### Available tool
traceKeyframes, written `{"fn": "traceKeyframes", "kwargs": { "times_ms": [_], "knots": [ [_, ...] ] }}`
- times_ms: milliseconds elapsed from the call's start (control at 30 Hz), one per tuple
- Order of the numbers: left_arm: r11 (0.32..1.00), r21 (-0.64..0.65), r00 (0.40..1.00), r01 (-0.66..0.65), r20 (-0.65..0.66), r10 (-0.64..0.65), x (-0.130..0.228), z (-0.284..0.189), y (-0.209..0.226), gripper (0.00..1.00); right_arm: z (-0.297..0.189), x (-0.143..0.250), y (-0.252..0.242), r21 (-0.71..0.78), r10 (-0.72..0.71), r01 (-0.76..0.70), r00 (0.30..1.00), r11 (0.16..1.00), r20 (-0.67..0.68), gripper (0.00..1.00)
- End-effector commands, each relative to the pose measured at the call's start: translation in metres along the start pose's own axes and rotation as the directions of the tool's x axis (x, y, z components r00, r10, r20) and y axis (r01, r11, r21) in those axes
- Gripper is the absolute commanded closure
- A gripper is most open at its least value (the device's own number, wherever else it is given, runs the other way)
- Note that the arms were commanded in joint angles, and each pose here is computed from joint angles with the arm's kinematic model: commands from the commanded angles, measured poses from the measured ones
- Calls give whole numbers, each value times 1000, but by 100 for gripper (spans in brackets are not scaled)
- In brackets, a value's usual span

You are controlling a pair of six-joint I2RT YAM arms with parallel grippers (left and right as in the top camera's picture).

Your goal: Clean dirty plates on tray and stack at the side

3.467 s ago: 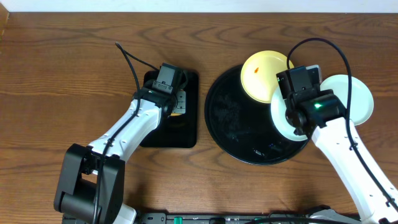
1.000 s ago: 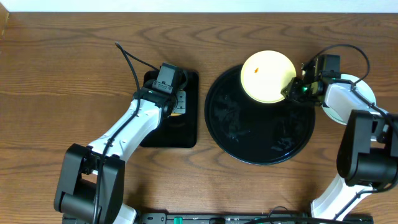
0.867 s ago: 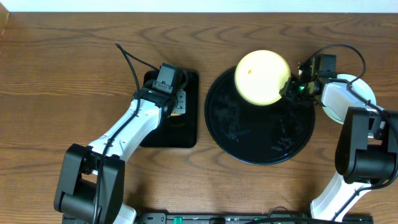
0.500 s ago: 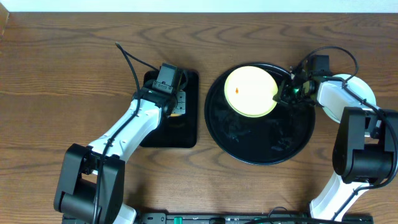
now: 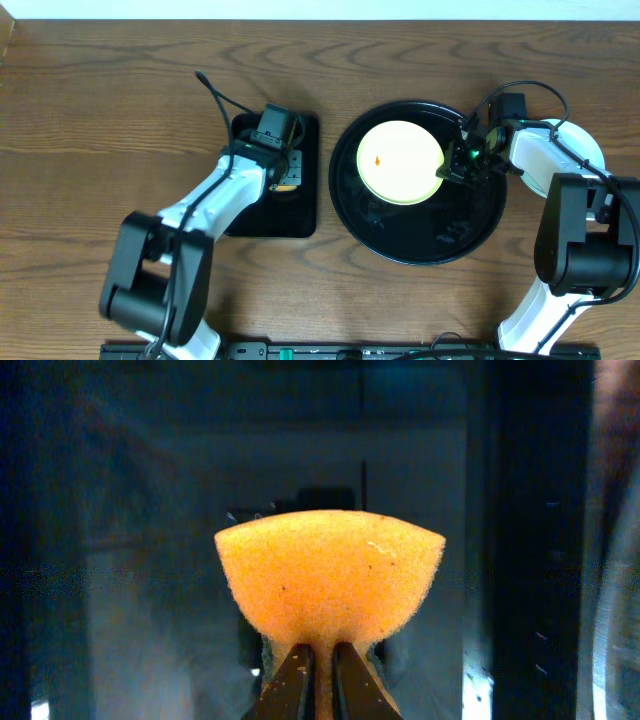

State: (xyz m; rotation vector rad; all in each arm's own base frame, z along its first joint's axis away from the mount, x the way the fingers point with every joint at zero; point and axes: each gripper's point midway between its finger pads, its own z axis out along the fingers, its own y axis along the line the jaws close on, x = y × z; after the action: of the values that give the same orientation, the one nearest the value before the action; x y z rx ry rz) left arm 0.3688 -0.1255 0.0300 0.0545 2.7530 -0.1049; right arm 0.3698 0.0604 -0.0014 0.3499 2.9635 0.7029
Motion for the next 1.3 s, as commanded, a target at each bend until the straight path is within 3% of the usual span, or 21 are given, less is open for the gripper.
{"fn": "traceKeyframes", "kwargs": {
  "times_ms": [0,300,567,800,1267],
  "knots": [
    [1000,8,999,3,-41,-3,11,20,0,93,14,20,-20,98,0,6,998,995,-64,99],
    [1000,5,999,15,-49,-14,11,39,-1,92,14,20,-20,97,-7,13,998,995,-65,99],
    [989,146,993,4,117,-21,-34,-27,-27,93,14,20,-20,95,-30,37,997,995,-70,99],
    [984,181,978,-7,206,-31,-50,-64,-31,92,14,24,-20,93,-46,54,995,994,-86,99],
    [986,167,990,12,139,-35,-31,-45,-28,93,15,26,-19,94,-48,57,995,994,-92,99]
  ]
}}
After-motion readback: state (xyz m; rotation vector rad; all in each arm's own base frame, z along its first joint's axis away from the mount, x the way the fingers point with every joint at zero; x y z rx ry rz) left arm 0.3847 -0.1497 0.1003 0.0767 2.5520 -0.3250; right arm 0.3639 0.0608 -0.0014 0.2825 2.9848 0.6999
